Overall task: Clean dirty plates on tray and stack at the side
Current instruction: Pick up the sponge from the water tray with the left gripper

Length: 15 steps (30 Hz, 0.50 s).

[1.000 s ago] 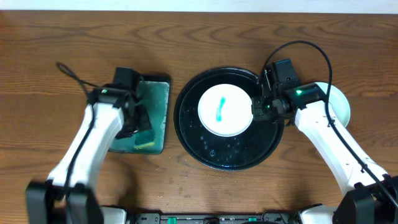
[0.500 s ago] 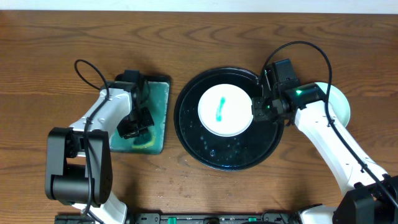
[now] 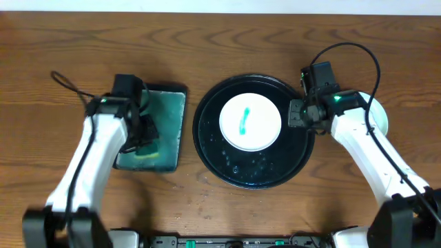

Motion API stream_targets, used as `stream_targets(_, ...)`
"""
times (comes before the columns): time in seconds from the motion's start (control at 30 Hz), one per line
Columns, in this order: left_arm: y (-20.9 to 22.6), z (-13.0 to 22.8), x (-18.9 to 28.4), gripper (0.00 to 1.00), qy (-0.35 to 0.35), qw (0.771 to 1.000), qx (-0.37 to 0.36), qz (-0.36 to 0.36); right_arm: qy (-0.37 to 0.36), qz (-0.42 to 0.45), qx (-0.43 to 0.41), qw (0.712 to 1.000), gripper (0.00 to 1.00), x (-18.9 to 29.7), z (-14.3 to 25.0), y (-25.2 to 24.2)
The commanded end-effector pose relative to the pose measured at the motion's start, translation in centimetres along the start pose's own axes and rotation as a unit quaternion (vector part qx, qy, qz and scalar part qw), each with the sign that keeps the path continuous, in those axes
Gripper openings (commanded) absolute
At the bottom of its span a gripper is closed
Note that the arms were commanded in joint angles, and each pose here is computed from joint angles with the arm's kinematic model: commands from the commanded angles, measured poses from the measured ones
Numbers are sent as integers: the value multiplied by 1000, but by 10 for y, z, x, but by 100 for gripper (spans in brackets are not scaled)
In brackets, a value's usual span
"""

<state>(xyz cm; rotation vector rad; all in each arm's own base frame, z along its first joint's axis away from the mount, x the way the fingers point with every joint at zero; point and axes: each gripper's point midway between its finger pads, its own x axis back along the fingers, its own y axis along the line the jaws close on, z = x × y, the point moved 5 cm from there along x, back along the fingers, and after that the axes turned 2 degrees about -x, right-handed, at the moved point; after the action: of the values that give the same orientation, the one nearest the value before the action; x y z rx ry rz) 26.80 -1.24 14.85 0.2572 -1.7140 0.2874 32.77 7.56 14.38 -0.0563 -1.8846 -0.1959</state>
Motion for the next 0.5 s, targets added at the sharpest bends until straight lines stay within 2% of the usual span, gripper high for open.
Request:
stream_targets(0.0,4,1,24,7,-41,999,-17,7,40,-53,38,997,49,-21,3,9)
stream_targets(0.13,-6,7,39,7,-53,996,-37,63,83,-103,65,989,50,-47,10,20)
stream_targets(0.2,-11,8,42,7,-52,994,-42,83,103,-111,64,986,47,-61,15,22)
stream_targets(0.27,-13,9,41,7,-48,993,-49,91,117,-132,71,982,40,-71,18,26)
stream_targets(0.4,-17,11,42,7,-44,991,-70,107,128,-159,71,976,17,-80,21,33)
stream_targets(0.47,-22,13,43,7,-40,988,-84,126,133,-156,66,977,14,-83,22,33)
